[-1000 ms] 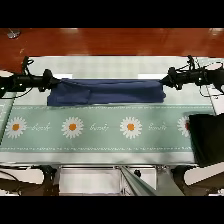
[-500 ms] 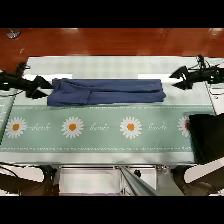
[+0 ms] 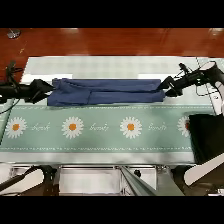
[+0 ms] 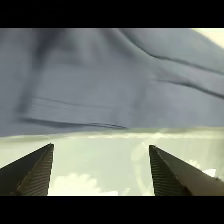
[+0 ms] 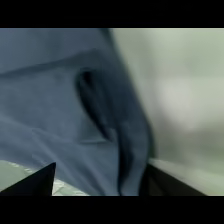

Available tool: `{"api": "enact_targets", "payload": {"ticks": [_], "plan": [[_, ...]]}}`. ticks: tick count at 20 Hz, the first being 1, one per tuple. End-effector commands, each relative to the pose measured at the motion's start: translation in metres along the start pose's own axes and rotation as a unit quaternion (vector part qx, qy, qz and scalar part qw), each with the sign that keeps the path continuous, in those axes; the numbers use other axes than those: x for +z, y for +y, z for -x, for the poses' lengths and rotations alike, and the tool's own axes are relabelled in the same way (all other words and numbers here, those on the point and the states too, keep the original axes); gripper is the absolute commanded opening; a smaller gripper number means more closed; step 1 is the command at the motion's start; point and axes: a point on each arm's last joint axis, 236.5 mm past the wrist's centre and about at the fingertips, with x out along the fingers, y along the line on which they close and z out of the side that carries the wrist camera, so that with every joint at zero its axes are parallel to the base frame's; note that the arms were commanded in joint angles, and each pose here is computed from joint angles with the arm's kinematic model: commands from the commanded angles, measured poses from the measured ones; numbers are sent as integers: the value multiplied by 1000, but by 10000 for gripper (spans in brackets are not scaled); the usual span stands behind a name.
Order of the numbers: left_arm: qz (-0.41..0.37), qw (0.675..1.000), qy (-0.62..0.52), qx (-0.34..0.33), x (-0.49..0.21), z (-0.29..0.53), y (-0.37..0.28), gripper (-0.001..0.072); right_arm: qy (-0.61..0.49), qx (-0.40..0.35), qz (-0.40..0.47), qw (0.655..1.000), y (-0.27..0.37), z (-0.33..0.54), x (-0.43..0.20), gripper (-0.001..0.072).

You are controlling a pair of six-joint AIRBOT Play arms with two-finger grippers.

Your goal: Fold the shirts.

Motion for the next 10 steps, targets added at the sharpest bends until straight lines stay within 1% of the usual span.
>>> {"api": "enact_targets", "payload": {"ticks": [1, 2, 3, 4, 5, 6, 8, 10], "plan": [[-54, 998, 20, -36, -36, -19, -52, 703, 10, 5, 26, 1000, 23, -21, -3, 539], [-70, 996, 33, -44, -46, -29, -66, 702, 9, 5, 32, 999, 27, -21, -2, 236], [-82, 994, 41, -52, -53, -37, -78, 698, 10, 15, 41, 999, 36, -19, -2, 27], [-96, 993, 44, -56, -59, -45, -89, 575, 10, 26, 54, 998, 46, -12, -2, 25], [-107, 991, 46, -59, -63, -50, -97, 140, 3, 25, 65, 998, 51, 0, -2, 25], [-115, 990, 42, -66, -65, -55, -107, 19, -13, 12, 76, 997, 52, 16, 0, 25], [-140, 987, 34, -77, -70, -63, -127, 20, -45, -13, 121, 992, 64, 55, -6, 25], [-172, 982, 17, -81, -78, -78, -150, 19, -65, -43, 164, 983, 75, 94, -29, 25]]}}
